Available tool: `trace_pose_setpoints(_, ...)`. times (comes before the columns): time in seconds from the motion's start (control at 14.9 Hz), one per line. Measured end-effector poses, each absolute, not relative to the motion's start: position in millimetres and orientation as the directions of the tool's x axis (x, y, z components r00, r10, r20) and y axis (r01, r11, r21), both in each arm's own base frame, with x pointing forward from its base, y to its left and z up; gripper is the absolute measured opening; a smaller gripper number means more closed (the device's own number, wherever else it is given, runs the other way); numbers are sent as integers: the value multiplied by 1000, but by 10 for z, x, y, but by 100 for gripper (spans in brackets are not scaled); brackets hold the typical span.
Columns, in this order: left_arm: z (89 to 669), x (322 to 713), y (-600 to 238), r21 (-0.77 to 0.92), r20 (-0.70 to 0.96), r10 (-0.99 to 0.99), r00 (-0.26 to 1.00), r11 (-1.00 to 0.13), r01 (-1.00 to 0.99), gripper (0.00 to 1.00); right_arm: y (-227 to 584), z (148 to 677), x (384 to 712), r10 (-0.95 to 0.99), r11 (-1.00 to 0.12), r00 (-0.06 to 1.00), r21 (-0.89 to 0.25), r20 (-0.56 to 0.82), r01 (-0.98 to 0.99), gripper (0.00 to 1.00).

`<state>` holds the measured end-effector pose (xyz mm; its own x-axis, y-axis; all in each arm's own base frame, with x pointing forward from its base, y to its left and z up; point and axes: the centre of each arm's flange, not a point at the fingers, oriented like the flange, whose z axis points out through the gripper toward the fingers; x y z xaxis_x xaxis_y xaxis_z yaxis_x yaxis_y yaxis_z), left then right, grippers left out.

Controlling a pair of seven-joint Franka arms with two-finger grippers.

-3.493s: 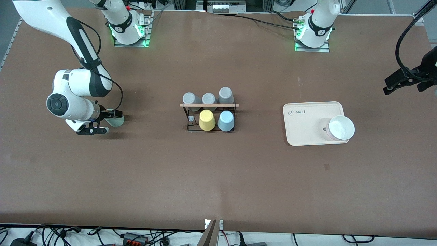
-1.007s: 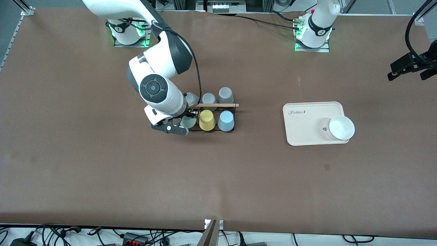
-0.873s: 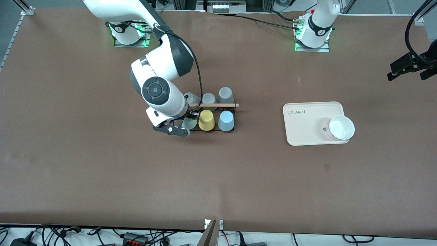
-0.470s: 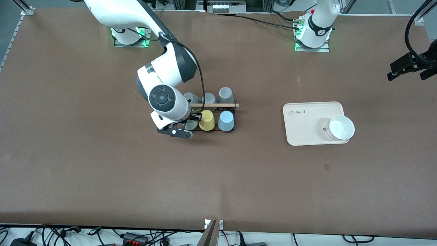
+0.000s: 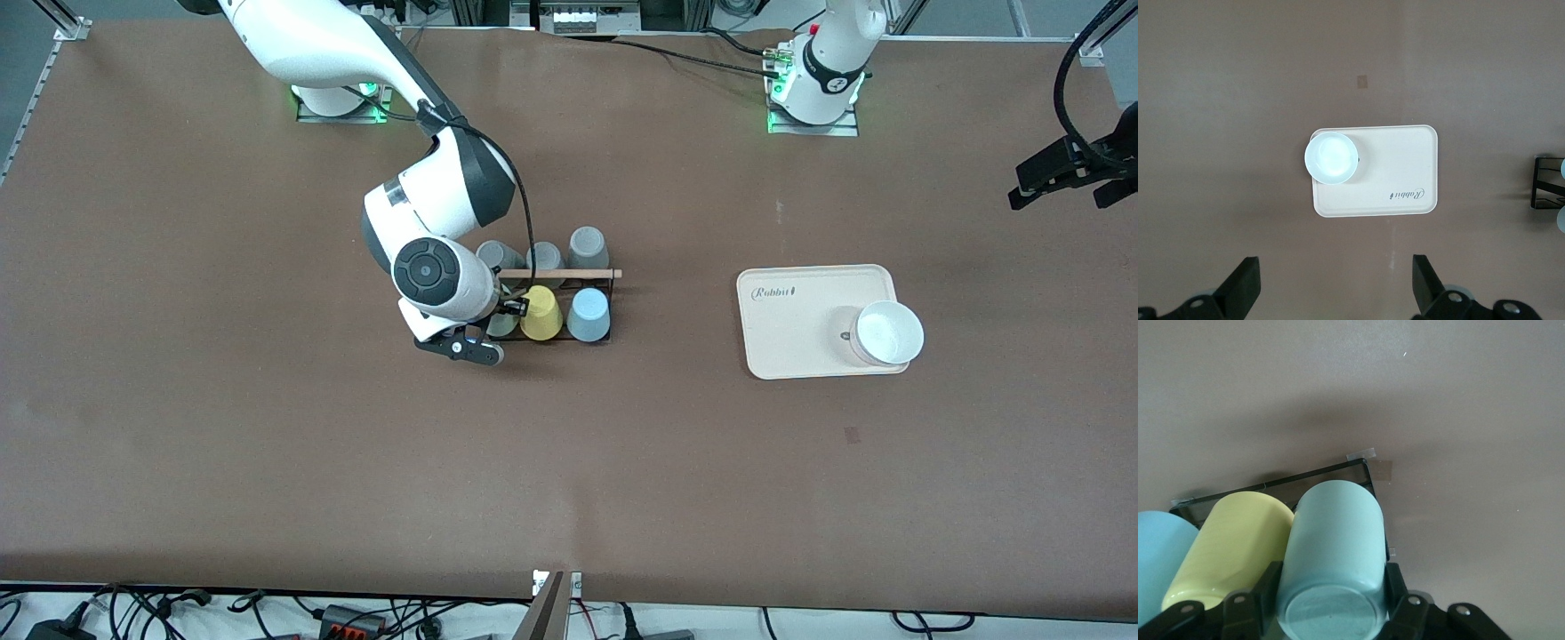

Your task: Hang scattered cups on rack with three cups

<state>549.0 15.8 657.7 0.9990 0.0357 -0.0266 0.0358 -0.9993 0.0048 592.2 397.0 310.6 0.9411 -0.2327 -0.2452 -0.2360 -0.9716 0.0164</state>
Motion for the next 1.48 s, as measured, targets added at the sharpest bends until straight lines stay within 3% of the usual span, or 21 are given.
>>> trace_pose_setpoints(0.13,6576,5489,158,5,-27,36,999,-999,36,100,3967,3087,5924,-241,-970,939,20,-247,-243,71)
trace_pose_setpoints(0.34,6575,5489,157,5,-28,35,999,-999,36,100,3959,3150,5963,-261,-964,936,15,-236,-265,98)
trace_pose_setpoints(0.4,6574,5489,157,5,-28,35,999,-999,36,100,3953,3221,6003,-264,-963,938,6,-224,-270,100)
trace_pose_setpoints(1.01,6570,5490,155,5,-30,35,999,-999,35,100,3163,4396,6535,-349,-935,936,-49,-49,-351,100)
trace_pose_setpoints(1.48,6568,5490,155,5,-31,35,999,-999,35,100,1547,4941,6893,-219,-975,976,-42,-11,-219,100)
